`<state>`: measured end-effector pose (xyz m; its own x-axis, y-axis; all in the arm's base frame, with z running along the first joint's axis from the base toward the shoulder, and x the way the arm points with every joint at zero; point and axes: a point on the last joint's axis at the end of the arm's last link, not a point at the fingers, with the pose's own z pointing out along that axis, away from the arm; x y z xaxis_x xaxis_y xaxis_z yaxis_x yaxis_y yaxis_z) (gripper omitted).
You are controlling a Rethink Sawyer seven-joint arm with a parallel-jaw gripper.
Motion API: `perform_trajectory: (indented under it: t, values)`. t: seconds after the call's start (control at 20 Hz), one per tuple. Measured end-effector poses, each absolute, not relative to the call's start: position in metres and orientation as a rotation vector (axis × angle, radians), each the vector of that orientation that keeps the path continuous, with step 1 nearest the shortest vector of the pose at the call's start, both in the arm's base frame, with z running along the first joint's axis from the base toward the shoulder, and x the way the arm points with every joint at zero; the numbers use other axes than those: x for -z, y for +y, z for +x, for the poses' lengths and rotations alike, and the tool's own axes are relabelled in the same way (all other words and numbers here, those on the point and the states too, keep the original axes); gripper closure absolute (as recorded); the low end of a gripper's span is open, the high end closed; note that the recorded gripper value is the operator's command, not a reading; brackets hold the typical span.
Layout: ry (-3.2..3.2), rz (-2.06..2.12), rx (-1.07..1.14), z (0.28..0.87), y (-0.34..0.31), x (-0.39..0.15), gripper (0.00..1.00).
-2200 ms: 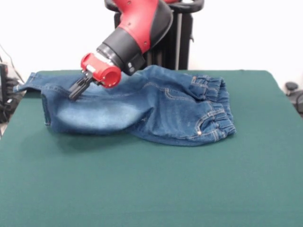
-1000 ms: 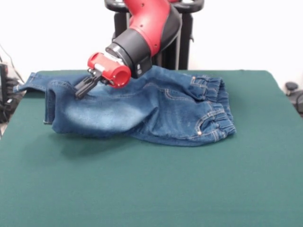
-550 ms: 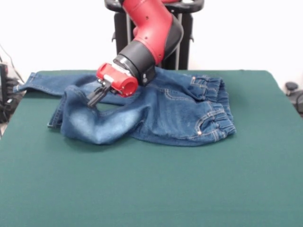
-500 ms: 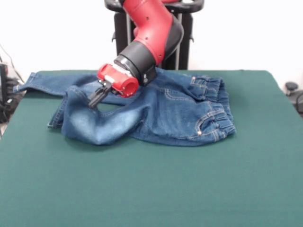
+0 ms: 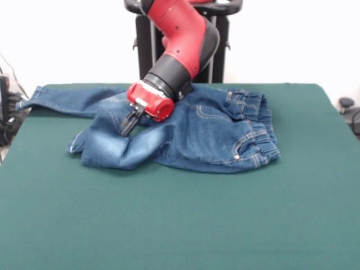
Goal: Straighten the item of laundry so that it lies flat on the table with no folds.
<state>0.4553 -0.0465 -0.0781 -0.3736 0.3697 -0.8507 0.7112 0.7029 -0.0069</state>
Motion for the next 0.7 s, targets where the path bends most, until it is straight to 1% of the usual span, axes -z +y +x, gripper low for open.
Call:
perform_trajectory:
  t: [0.25, 0.7]
  values:
    - [2.012, 0.882, 0.434, 0.453, -0.038, 0.078, 1.0]
    - [2.036, 1.101, 0.411, 0.447, -0.021, 0.069, 1.0]
